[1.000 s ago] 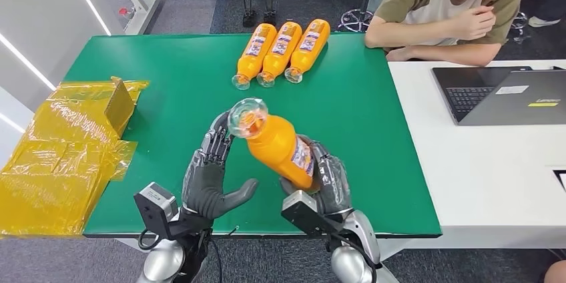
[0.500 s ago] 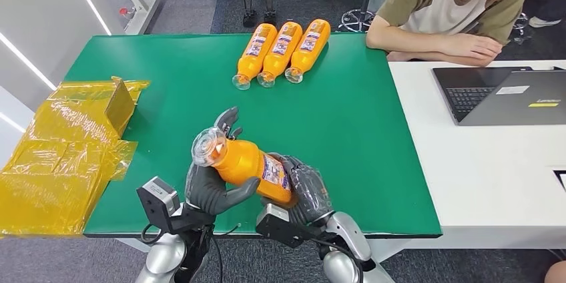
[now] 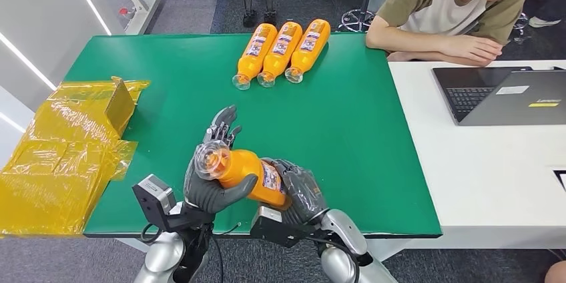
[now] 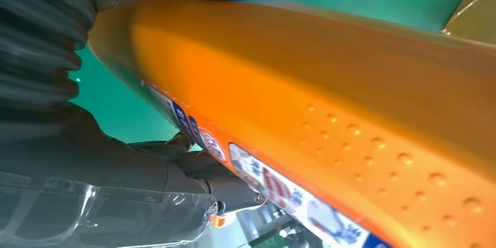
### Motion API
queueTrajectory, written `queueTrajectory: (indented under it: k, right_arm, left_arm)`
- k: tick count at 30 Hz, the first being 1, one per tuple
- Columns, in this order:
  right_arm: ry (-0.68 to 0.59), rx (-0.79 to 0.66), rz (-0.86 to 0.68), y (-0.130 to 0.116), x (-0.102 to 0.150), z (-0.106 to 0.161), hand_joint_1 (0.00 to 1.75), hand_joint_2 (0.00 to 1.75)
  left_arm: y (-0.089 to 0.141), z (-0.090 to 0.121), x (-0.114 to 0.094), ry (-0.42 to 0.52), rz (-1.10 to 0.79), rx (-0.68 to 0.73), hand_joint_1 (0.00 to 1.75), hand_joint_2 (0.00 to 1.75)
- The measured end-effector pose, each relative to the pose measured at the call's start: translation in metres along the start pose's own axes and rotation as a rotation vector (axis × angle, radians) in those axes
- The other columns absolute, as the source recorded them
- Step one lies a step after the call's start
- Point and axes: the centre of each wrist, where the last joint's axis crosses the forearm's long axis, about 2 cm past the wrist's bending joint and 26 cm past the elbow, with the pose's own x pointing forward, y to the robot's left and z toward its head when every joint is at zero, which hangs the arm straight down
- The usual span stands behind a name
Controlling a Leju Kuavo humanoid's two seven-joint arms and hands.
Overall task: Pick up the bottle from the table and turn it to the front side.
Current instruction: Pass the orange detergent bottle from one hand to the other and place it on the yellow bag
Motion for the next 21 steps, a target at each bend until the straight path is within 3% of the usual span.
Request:
queueTrajectory:
  k: [1, 2, 21]
  right_arm:
    - [-0.004, 0.005, 0.000, 0.001, 0.000, -0.001, 1.75, 1.75]
    - [-0.007, 0.008, 0.000, 0.001, -0.001, -0.001, 1.75, 1.75]
    - [-0.027, -0.058, -0.033, 0.006, 0.000, -0.005, 1.75, 1.75]
  left_arm:
    - [0.000, -0.001, 0.000, -0.004, 0.007, -0.002, 1.69, 1.75]
    - [-0.001, -0.001, 0.001, -0.008, 0.013, -0.004, 1.75, 1.75]
    - [0.001, -0.011, 0.005, -0.046, 0.034, 0.010, 1.75, 1.75]
